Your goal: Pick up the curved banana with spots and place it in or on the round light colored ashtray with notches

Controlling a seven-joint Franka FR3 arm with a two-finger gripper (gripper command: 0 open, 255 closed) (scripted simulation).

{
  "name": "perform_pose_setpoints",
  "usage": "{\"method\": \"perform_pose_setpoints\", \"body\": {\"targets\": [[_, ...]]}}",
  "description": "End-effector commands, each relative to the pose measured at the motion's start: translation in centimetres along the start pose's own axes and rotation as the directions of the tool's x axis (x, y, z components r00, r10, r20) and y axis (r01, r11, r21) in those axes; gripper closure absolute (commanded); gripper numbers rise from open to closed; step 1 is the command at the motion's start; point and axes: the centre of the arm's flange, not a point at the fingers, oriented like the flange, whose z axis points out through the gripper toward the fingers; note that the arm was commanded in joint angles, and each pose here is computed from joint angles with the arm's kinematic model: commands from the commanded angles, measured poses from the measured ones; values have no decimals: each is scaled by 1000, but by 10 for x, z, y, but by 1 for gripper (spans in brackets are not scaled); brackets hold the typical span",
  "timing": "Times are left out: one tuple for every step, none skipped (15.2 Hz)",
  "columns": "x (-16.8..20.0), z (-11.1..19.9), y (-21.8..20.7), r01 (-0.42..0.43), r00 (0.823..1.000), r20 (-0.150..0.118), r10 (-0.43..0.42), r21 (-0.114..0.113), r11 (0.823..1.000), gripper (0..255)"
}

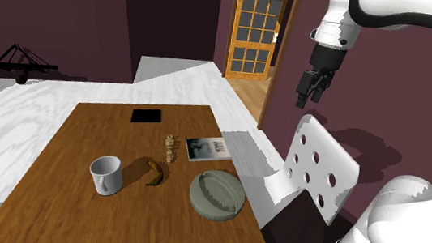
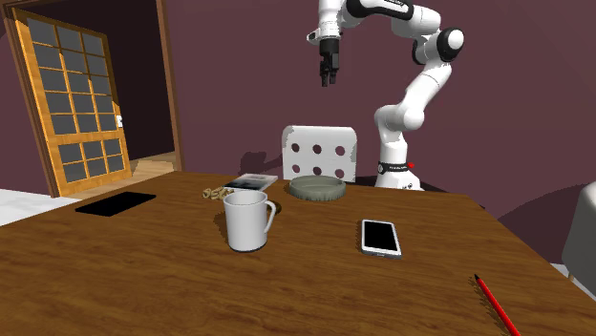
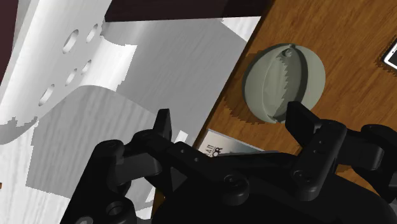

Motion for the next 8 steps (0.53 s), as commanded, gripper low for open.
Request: {"method": "perform_pose_setpoints", "body": {"targets": [[0,0,0,0,1000,0,0,0,1000,0],[7,8,-8,0,1000,0,0,-1,1000,0],[15,15,-16,0,1000,-1,0,-1,1000,0],[22,23,-24,0,1000,-1,0,-2,1000,0],[29,31,-32,0,1000,-1,0,-3,1000,0],[36,38,-40,0,1000,-1,0,-4,1000,0],[44,46,-48,0,1000,-2,0,-4,1000,0],[51,54,-56,0,1000,-2,0,-5,1000,0]]}}
